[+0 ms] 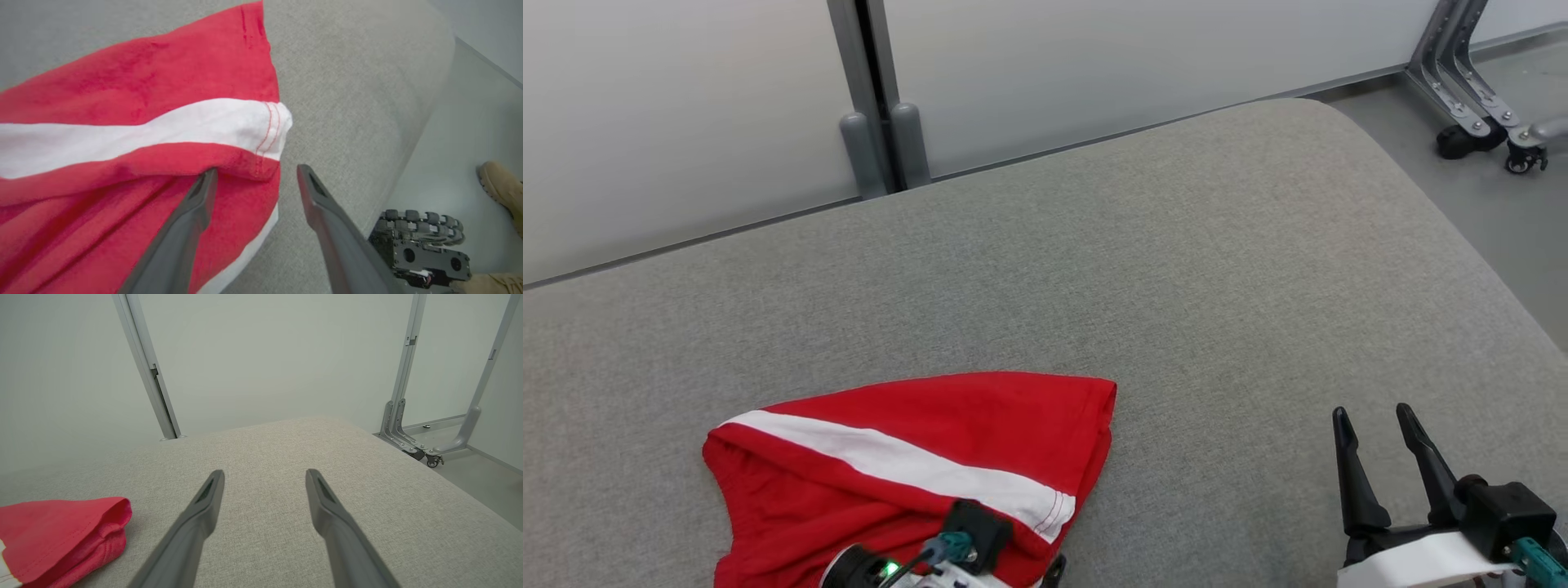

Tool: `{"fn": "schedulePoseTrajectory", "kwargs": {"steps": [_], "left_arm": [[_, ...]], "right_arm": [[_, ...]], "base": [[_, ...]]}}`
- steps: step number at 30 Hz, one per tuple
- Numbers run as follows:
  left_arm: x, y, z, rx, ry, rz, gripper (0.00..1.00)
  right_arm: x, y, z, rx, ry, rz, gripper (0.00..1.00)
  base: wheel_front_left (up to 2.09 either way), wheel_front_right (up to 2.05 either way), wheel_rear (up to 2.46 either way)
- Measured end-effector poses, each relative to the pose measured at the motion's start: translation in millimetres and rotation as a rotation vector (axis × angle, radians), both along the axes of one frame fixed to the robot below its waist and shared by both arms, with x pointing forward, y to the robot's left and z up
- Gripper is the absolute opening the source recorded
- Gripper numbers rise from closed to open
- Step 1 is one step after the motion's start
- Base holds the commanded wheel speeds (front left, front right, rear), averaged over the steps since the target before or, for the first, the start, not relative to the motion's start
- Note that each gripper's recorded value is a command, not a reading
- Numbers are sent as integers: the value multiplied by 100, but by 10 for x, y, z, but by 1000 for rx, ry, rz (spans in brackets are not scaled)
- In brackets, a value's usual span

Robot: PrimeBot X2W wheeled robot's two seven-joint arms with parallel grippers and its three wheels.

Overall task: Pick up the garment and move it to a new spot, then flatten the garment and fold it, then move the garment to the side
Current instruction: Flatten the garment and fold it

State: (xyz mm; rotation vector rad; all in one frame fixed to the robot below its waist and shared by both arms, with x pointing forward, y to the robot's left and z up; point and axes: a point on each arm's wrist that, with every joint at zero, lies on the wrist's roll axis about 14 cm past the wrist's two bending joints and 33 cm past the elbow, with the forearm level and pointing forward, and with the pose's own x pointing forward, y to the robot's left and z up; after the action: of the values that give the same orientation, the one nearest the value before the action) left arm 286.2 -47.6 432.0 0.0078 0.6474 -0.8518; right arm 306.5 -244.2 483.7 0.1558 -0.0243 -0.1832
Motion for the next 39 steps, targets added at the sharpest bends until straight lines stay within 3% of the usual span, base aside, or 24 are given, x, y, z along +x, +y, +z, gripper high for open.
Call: {"fn": "schedulePoseTrajectory", "kwargs": {"steps": [6, 12, 13, 14, 15, 20, 25, 30, 33, 35, 36, 37, 38, 39], "left_arm": [[77, -415, -151, 56, -38, -154, 100], [240, -424, -486, 201, -56, -207, 100], [239, -419, -528, 210, -46, -211, 78], [244, -421, -553, 217, -45, -217, 22], [239, -437, -563, 214, -37, -225, 0], [222, -507, -497, 135, 12, -215, 0], [-9, -834, -33, -226, 228, -140, 0], [-62, -802, 181, -484, 490, -45, 0], [154, -735, 161, -547, 521, 44, 0], [268, -706, 85, -534, 512, 77, 0], [302, -701, 27, -516, 500, 88, 17], [337, -690, -36, -500, 489, 106, 45], [360, -683, -102, -474, 477, 118, 87], [352, -685, -179, -426, 448, 101, 100]], "right_arm": [[-60, -125, -4, 6, 5, -47, 100], [-151, -244, -57, 5, 29, -93, 100], [-163, -255, -61, 6, 30, -98, 100], [-172, -263, -64, 7, 31, -102, 100], [-181, -269, -67, 7, 32, -105, 100], [-193, -294, -55, 0, 29, -110, 100], [-187, -275, -18, -16, 18, -99, 100], [-158, -206, -40, -27, 26, -73, 100], [-127, -174, -55, -30, 33, -61, 100], [-91, -159, -44, -32, 31, -54, 100], [-78, -163, -36, -34, 29, -54, 100], [-73, -165, -33, -36, 29, -54, 100], [-79, -170, -38, -36, 31, -56, 100], [-88, -178, -49, -36, 35, -60, 100]], "base": [[0, 0, 0], [0, 0, 0], [0, 0, 0], [0, 0, 0], [0, 0, 0], [0, 0, 0], [0, 0, 0], [0, 0, 0], [0, 0, 0], [0, 0, 0], [0, 0, 0], [0, 0, 0], [0, 0, 0], [0, 0, 0]]}}
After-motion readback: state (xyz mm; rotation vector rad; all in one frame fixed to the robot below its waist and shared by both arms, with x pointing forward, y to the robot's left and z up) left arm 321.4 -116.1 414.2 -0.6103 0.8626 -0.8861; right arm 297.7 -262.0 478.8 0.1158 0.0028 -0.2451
